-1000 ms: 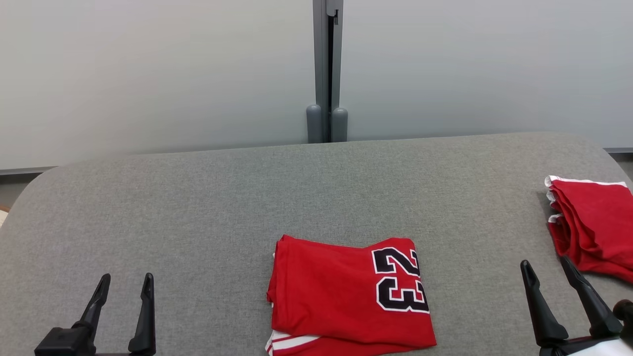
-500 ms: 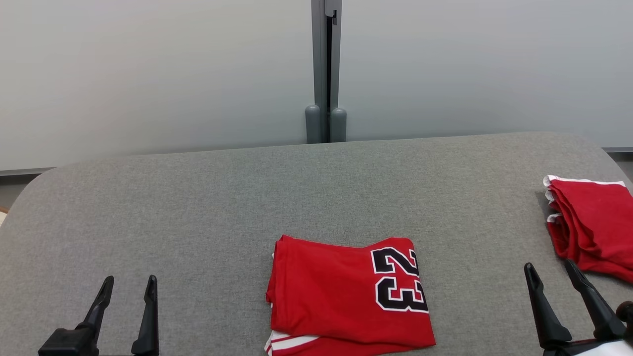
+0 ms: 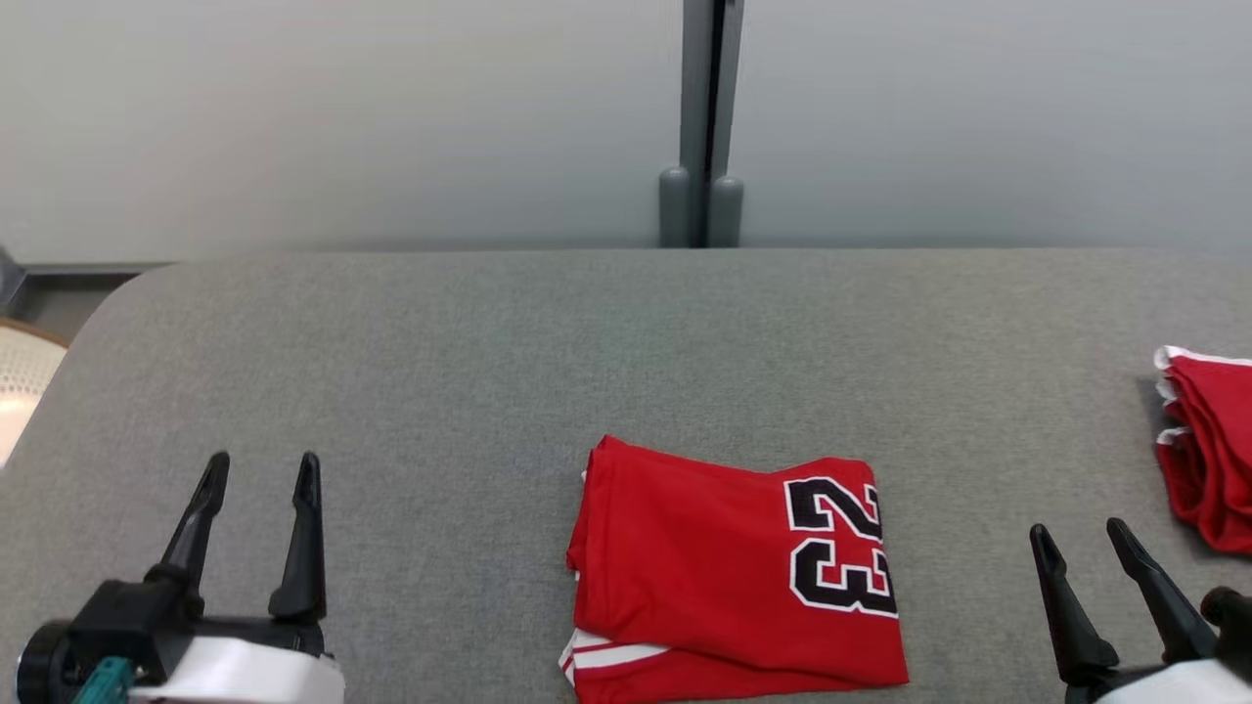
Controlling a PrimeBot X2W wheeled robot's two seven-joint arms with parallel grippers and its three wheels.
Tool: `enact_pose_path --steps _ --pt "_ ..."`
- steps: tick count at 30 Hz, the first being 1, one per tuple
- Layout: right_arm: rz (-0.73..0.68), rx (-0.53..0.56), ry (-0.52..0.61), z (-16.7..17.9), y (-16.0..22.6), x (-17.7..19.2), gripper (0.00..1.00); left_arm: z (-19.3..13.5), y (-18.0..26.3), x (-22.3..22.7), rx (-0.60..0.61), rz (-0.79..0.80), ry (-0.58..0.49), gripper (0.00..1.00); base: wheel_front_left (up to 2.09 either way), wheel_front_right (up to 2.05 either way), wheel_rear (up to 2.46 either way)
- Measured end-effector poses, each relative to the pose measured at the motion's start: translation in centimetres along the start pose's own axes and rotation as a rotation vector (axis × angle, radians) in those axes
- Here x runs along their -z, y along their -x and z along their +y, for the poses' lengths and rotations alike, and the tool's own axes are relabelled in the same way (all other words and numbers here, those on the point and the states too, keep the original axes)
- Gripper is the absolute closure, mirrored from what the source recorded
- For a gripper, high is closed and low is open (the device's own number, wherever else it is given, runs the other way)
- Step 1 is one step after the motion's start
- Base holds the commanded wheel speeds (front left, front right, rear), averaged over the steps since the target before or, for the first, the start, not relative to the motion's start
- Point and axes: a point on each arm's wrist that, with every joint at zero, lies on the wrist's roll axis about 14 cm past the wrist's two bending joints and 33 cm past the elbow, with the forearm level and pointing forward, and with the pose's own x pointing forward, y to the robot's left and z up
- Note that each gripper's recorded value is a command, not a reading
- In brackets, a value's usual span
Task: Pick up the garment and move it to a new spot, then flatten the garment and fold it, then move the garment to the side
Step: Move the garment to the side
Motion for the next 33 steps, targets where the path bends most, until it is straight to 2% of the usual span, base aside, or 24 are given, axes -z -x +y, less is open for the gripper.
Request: enact_pose_path --steps 4,5,8,12,15,16,17,18,27,33 --pt "0.09 -0.044 -0.028 1.2 -2.8 2.7 0.0 -0.1 -1.9 -1.5 0.003 -0.064 0.002 0.0 0.0 0.0 0.0" --pt "0.16 -0.07 -0.048 2.2 -4.1 5.0 0.0 0.3 -2.7 -1.9 -0.014 -0.087 0.005 0.0 0.0 0.0 0.0" --pt "0.251 -0.115 -0.07 3.8 -5.8 8.1 0.0 1.3 -3.1 -1.5 -0.044 -0.086 0.001 0.0 0.0 0.0 0.0" --pt "0.404 -0.167 -0.084 5.8 -6.4 12.7 0.0 2.8 -3.0 -0.7 -0.093 -0.069 -0.013 0.0 0.0 0.0 0.0" --pt "0.451 -0.2 -0.092 6.9 -6.7 14.3 0.0 3.6 -2.8 0.2 -0.117 -0.04 -0.024 0.0 0.0 0.0 0.0" --pt "0.459 -0.205 -0.092 7.1 -6.9 14.5 0.39 3.7 -2.8 0.3 -0.121 -0.036 -0.029 0.0 0.0 0.0 0.0" --pt "0.459 -0.211 -0.094 7.2 -7.0 14.7 0.86 3.9 -2.9 0.4 -0.124 -0.035 -0.035 0.0 0.0 0.0 0.0" --pt "0.461 -0.217 -0.095 7.4 -7.0 14.7 1.0 4.0 -3.0 0.5 -0.127 -0.035 -0.039 0.0 0.0 0.0 0.0" --pt "0.345 -0.214 0.04 5.2 -7.2 10.6 1.0 0.9 -4.9 1.2 -0.002 -0.031 -0.046 0.0 0.0 0.0 0.0" --pt "0.282 -0.124 0.102 1.1 -6.0 7.1 1.0 -4.5 -7.4 2.2 0.161 -0.03 0.008 0.0 0.0 0.0 0.0"
